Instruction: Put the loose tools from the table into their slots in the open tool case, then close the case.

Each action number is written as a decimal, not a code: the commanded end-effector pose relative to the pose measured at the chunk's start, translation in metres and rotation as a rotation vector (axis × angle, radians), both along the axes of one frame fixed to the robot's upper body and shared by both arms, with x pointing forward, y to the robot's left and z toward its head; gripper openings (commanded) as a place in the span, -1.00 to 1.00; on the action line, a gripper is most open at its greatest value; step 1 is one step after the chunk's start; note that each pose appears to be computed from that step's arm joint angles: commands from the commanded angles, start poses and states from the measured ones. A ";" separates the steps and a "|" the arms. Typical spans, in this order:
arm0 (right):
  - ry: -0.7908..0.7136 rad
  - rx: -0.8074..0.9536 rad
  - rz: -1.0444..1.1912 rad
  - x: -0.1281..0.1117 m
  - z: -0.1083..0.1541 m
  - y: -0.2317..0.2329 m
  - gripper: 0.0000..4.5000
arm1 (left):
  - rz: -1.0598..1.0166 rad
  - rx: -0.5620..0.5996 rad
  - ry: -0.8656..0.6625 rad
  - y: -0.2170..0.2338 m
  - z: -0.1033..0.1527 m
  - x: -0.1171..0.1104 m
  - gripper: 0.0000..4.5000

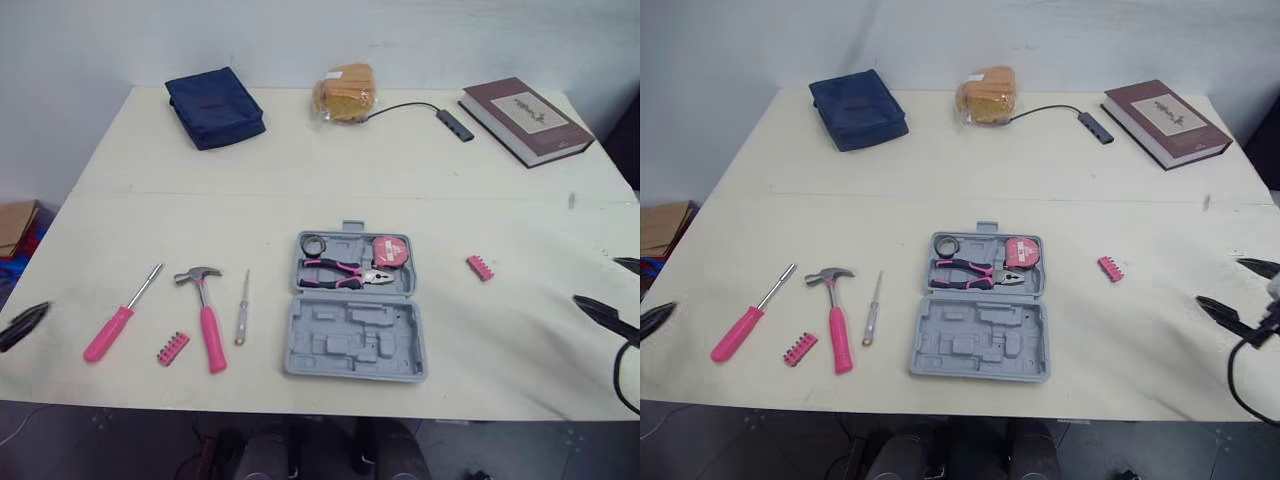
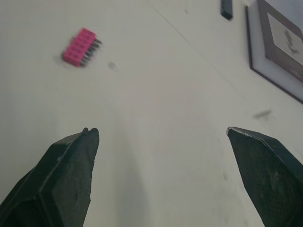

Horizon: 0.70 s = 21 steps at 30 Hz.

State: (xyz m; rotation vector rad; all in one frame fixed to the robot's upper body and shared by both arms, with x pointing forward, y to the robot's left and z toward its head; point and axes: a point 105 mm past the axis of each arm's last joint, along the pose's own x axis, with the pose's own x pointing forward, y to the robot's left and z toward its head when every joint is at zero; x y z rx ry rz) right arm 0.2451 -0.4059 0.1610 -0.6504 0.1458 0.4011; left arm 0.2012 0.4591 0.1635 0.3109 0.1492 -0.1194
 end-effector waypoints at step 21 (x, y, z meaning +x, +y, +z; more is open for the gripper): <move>-0.109 0.215 0.533 0.036 0.016 0.120 1.00 | -0.218 -0.183 -0.015 -0.130 0.025 0.025 0.97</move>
